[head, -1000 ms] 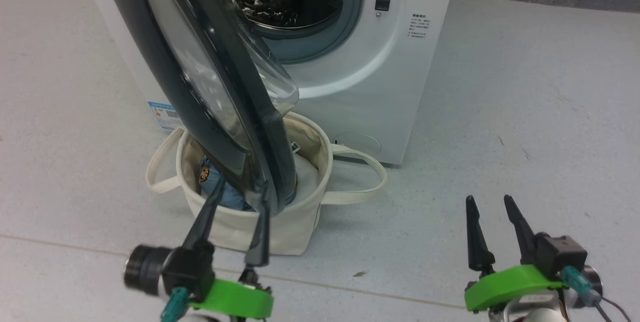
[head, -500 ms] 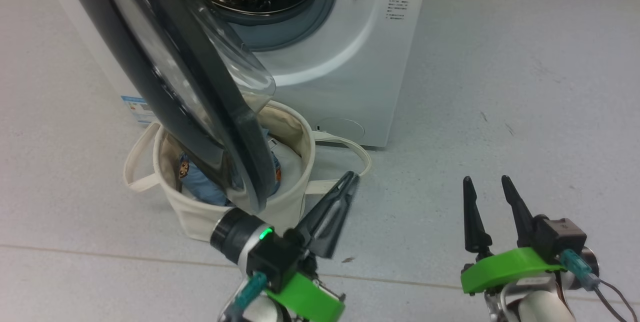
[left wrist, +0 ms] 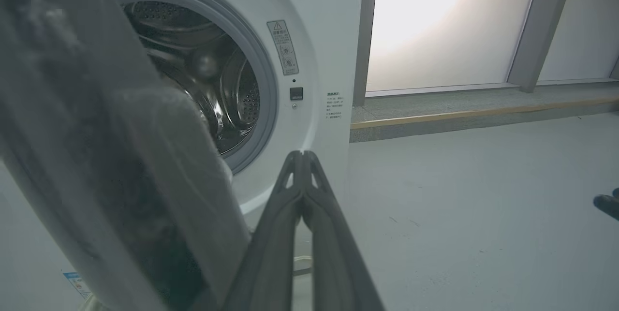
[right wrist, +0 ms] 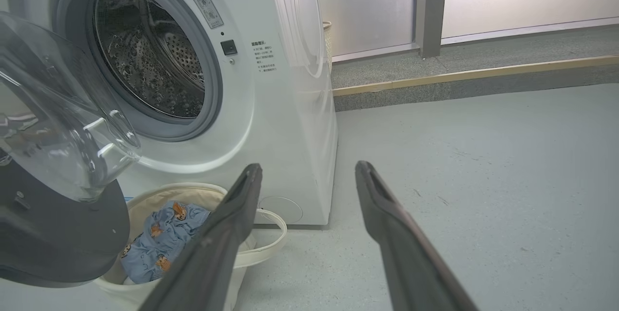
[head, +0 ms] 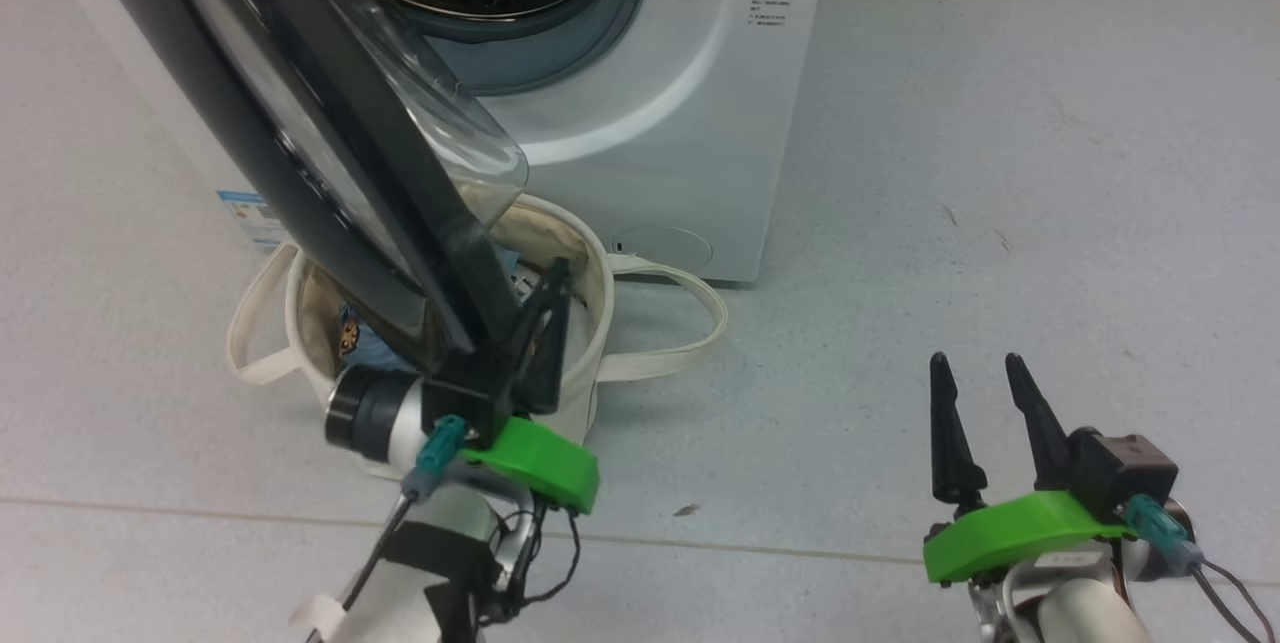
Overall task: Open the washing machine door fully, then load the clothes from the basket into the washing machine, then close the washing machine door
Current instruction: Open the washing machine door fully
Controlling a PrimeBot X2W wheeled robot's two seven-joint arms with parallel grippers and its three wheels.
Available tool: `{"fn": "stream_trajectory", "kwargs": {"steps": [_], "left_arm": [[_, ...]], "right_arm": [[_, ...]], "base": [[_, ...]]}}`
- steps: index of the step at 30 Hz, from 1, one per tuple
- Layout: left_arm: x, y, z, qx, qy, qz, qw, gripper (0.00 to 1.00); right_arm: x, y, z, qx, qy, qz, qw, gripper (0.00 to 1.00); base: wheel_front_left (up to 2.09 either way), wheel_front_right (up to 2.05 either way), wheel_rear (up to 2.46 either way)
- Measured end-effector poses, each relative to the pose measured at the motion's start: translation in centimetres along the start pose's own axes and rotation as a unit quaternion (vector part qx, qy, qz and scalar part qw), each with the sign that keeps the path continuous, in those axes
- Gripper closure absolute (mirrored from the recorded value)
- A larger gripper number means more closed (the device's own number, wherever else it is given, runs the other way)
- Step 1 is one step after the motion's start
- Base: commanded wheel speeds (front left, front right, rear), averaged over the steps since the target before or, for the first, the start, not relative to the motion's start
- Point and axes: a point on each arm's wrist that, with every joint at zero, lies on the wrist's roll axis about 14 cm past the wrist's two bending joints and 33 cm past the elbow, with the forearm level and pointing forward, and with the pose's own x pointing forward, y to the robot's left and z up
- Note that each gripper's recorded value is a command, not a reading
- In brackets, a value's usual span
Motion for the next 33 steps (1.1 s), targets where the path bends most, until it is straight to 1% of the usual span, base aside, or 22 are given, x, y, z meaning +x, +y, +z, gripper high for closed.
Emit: {"fn": "stream_trajectory", "kwargs": {"steps": [3,7,13,18,22,27,33], "left_arm": [[-0.2,1.4,-0.9,-0.003,0.017,0.024,1.0,1.0],[-0.6,2.0,-1.6,-0.009,0.03,0.04,0.999,1.0],[-1.3,3.3,-1.3,0.001,0.029,0.058,0.998,1.0],[-3.2,5.2,-1.5,0.003,0.034,0.09,0.995,1.0],[-5.1,6.6,-1.5,0.005,0.036,0.115,0.993,1.0],[-7.3,8.2,-1.2,0.01,0.035,0.145,0.989,1.0],[-10.2,11.9,-1.0,0.019,0.038,0.203,0.978,1.0]], "right_arm": [[0.1,0.4,0.0,0.002,0.0,0.006,1.0,0.0],[0.3,1.5,-0.1,0.005,0.002,0.022,1.0,0.0],[0.5,2.4,-0.4,0.006,0.007,0.035,0.999,0.0],[0.9,3.8,-0.5,0.006,0.008,0.056,0.998,0.0],[1.3,5.4,-0.8,0.009,0.014,0.079,0.997,0.0],[1.4,7.7,-2.3,0.01,0.035,0.112,0.993,0.0],[2.0,11.4,-2.6,0.011,0.041,0.164,0.986,0.0]], "base": [[0.0,0.0,0.0],[0.0,0.0,0.0],[0.0,0.0,0.0],[0.0,0.0,0.0],[0.0,0.0,0.0],[0.0,0.0,0.0],[0.0,0.0,0.0]]}}
